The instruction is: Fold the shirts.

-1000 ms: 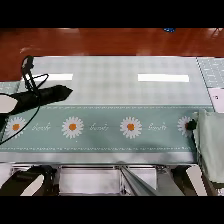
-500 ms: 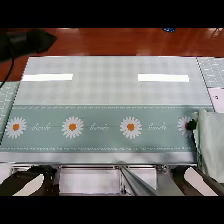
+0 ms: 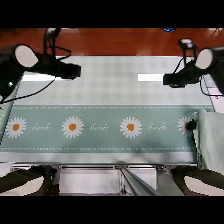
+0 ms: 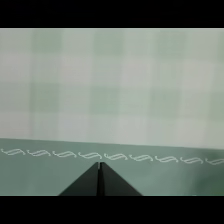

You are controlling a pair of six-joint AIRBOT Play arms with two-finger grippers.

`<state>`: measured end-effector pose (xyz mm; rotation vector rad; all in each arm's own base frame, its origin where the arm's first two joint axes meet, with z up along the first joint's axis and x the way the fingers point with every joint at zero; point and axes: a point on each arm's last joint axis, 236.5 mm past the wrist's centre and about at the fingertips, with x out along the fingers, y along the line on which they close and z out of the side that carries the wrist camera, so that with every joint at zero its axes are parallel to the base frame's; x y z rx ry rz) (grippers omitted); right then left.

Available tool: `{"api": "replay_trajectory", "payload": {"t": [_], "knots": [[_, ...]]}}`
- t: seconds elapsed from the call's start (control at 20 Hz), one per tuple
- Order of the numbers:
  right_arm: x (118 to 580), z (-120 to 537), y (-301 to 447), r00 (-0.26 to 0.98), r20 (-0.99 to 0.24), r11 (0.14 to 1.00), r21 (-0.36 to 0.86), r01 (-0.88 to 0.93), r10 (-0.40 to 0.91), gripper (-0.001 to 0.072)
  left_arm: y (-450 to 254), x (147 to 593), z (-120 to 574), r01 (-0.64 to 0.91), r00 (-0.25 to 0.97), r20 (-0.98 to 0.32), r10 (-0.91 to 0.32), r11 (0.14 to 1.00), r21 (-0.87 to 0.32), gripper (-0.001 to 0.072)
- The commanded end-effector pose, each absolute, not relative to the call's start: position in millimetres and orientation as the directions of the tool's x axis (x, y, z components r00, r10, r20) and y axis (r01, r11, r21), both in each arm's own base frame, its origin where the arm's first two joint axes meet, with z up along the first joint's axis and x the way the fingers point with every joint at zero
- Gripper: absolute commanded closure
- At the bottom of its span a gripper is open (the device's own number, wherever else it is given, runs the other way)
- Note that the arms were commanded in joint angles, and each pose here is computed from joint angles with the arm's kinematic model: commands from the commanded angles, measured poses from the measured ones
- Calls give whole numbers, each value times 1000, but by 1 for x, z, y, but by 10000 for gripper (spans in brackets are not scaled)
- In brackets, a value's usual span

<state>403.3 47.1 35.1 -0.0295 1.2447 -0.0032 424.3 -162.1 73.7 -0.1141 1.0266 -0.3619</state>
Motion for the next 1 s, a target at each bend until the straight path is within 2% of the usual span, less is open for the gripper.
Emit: {"api": "replay_trajectory", "payload": {"t": [0.0, 0.15, 0.95], "knots": [[394, -3, 47, 240, -967, 995, -96, -37, -84, 693, -139, 414, 31, 167, 390, -881, -267, 962, -218, 689], [396, -2, 46, 252, -964, 994, -101, -39, -87, 693, -138, 406, 28, 170, 357, -896, -263, 962, -214, 689], [397, -2, 47, 254, -964, 995, -96, -40, -83, 693, -138, 407, 24, 168, 351, -899, -261, 962, -214, 689]]}}
